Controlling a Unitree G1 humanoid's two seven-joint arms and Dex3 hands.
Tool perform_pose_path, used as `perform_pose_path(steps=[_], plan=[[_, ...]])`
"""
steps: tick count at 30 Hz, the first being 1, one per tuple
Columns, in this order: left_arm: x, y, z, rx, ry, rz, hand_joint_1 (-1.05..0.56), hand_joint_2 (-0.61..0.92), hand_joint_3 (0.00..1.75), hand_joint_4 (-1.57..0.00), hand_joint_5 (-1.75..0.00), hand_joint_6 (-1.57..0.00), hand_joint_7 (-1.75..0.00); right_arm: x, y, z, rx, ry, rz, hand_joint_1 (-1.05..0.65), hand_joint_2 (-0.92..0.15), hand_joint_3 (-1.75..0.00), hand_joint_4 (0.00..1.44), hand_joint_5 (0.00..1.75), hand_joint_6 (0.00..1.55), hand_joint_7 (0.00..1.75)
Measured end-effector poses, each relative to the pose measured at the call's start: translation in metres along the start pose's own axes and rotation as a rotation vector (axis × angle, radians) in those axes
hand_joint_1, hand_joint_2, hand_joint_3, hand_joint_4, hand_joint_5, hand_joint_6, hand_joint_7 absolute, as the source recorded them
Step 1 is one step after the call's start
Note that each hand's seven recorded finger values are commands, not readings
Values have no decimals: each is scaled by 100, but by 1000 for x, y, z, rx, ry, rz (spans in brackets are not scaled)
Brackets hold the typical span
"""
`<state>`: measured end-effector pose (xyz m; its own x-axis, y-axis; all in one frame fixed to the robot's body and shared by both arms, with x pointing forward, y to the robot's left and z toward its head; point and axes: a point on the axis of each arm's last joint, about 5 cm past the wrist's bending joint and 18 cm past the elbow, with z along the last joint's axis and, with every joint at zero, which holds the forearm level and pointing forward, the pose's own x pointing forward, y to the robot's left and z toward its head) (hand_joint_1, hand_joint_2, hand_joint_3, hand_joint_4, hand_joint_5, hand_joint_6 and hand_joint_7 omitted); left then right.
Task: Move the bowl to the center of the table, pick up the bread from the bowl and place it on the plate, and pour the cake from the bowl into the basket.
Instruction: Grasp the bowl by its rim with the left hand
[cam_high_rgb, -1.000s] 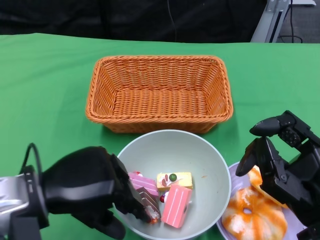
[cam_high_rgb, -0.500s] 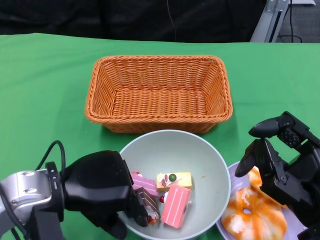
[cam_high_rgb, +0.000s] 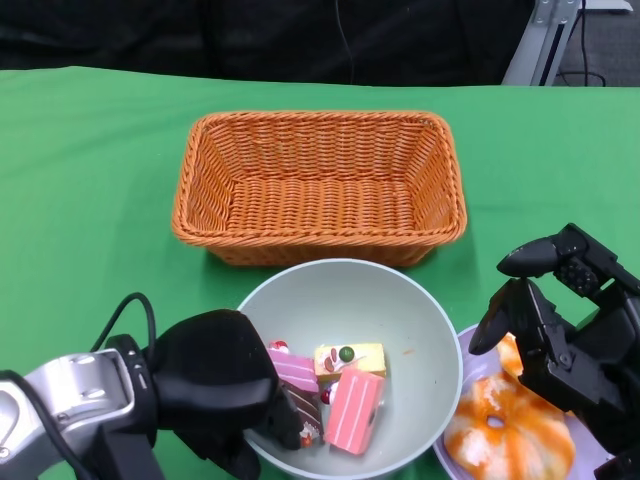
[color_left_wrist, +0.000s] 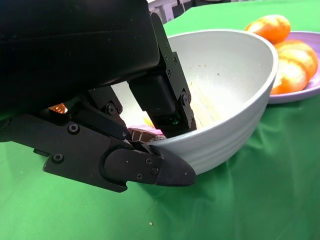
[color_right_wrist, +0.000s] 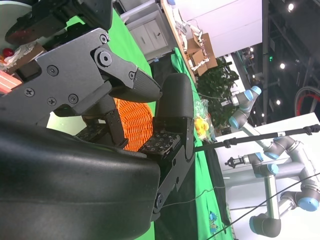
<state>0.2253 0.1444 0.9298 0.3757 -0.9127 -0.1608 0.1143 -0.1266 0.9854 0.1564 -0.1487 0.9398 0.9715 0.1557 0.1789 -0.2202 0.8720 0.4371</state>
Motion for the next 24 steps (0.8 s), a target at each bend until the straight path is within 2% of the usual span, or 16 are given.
perform_pose_path(steps=[3, 5, 9, 11, 14, 16, 19, 24], plan=[[4, -3, 2, 2, 8, -23, -62, 92, 23, -99, 0, -96, 0, 0, 0, 0, -5, 2, 1, -8, -58, -109, 75, 160, 72, 128], [7, -5, 4, -1, 16, -38, -63, 92, 26, -88, 0, -83, 0, 0, 0, 0, -7, 3, 2, -9, -57, -108, 75, 160, 72, 129], [11, -7, 4, 6, 32, -75, -65, 92, 29, -71, 0, -70, 0, 0, 1, 0, -6, 4, 3, -9, -57, -109, 75, 159, 72, 129], [12, -8, 4, 7, 46, -88, -66, 92, 26, -44, 0, -55, 0, 0, 1, 0, -6, 5, 1, -9, -56, -108, 76, 159, 72, 129], [12, -11, 3, 2, 74, -121, -68, 92, 24, -24, 0, -42, 0, 0, 1, -1, -7, 8, -4, -9, -57, -108, 76, 159, 73, 128], [12, -11, 3, -1, 95, -140, -69, 92, 23, -19, 0, -39, 0, 0, 1, -1, -6, 8, -3, -9, -57, -109, 76, 159, 73, 128], [13, -11, 3, -4, 119, -172, -69, 92, 22, -19, -1, -37, 0, 0, 1, -1, -6, 9, -3, -8, -56, -109, 76, 159, 73, 128], [13, -12, 3, 0, 124, -201, -67, 92, 24, -42, -11, -45, -3, -1, 1, -1, -7, 13, -4, -8, -57, -110, 76, 160, 72, 129]])
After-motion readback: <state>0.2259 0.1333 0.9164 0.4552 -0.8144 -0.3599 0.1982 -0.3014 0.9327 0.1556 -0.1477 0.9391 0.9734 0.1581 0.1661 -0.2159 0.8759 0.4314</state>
